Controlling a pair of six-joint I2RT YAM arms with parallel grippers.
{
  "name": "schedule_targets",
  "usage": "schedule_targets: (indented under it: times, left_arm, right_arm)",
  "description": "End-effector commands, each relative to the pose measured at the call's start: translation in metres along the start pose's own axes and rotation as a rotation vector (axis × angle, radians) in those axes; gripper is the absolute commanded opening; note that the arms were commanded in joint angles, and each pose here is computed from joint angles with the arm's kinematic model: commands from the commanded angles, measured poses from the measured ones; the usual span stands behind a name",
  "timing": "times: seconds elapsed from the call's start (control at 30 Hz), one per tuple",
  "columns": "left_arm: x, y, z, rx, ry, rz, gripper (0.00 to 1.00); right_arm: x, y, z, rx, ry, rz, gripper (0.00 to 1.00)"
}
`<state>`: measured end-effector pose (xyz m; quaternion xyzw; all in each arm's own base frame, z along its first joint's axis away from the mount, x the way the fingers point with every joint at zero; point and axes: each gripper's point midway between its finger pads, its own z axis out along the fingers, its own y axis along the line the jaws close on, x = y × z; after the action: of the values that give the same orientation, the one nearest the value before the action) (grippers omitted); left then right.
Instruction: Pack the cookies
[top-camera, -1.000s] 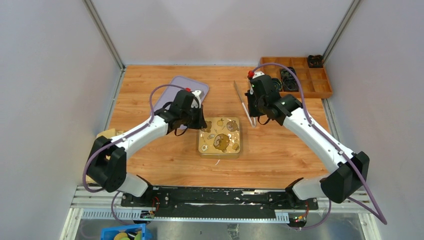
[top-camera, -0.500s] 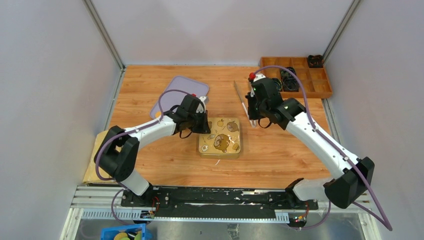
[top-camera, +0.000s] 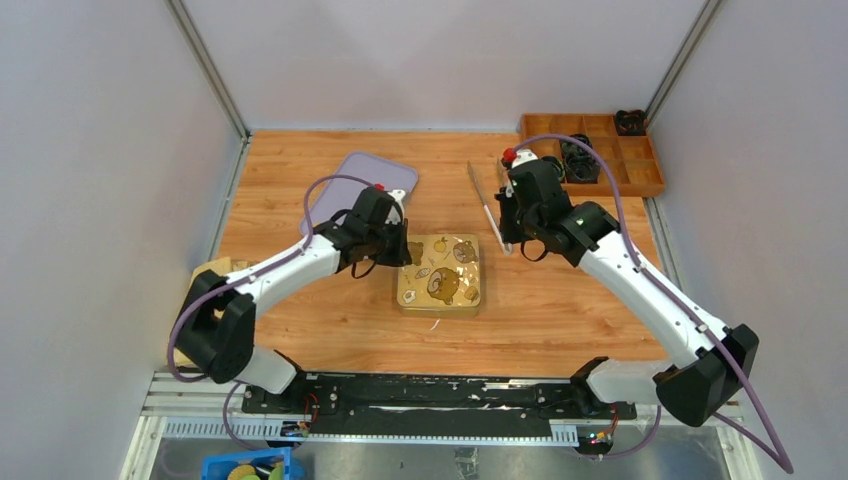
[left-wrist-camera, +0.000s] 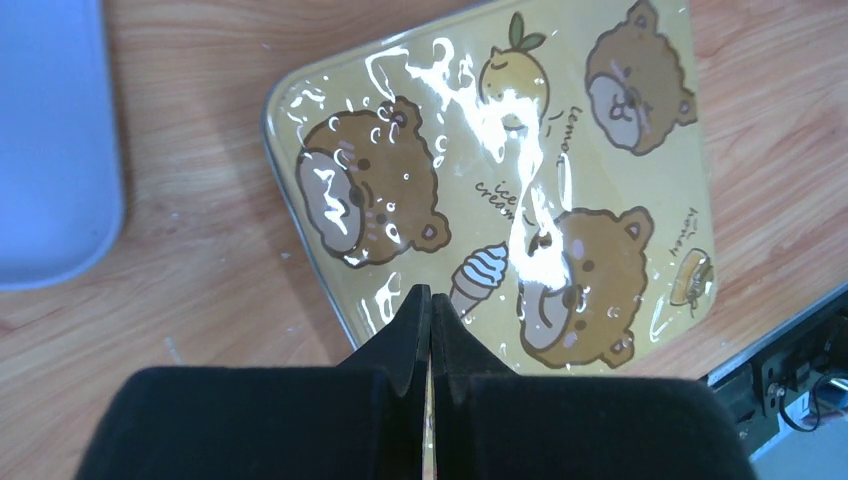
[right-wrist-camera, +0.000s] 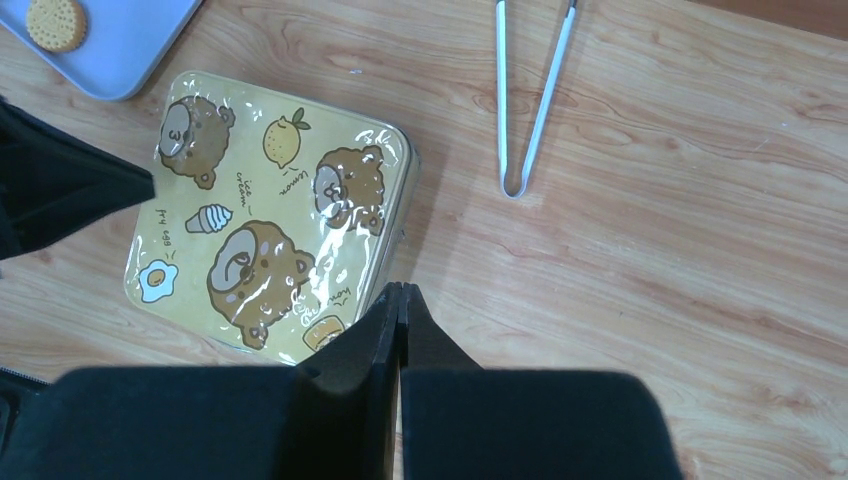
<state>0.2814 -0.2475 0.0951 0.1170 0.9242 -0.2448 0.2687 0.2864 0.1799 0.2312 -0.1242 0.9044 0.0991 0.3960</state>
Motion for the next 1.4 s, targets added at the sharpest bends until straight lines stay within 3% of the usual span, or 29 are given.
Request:
schedule_targets:
  times: [0.0,0.27,0.4,0.57,0.7,1.0,1.37]
  left_arm:
    - [-0.035,-0.005,-0.04,-0.061,-0.114,0.064,0.0]
    - [-0.089,-0.003,-0.132,-0.193,-0.371,0.1,0.0]
    - [-0.107,0.001,-0.198,-0.254,-0.55,0.061,0.0]
    - [-0.113,0.011,-0.285,-0.316,-0.796,-0.004,0.02]
    - [-0.106,0.021,-0.326,-0.356,-0.893,-0.035,0.04]
    - [-0.092,0.026,-0.312,-0.358,-0.842,-0.032,0.04]
    - [-0.096,0.023,-0.298,-0.36,-0.789,-0.001,0.04]
  right_arm:
    - [0.012,-0.009,-0.011,0.039,0.021,-0.035,0.0]
    - [0.016,-0.026,-0.03,0.099,0.007,-0.056,0.0]
    - [0.024,-0.029,-0.038,0.101,0.018,-0.054,0.0]
    - [0.037,-0.027,-0.041,0.09,0.037,-0.056,0.0]
    - [0.045,-0.021,-0.042,0.078,0.048,-0.058,0.0]
    - [0.064,0.019,-0.033,0.044,0.105,-0.168,0.0]
    - [0.102,0.07,0.016,-0.011,0.252,-0.228,0.0]
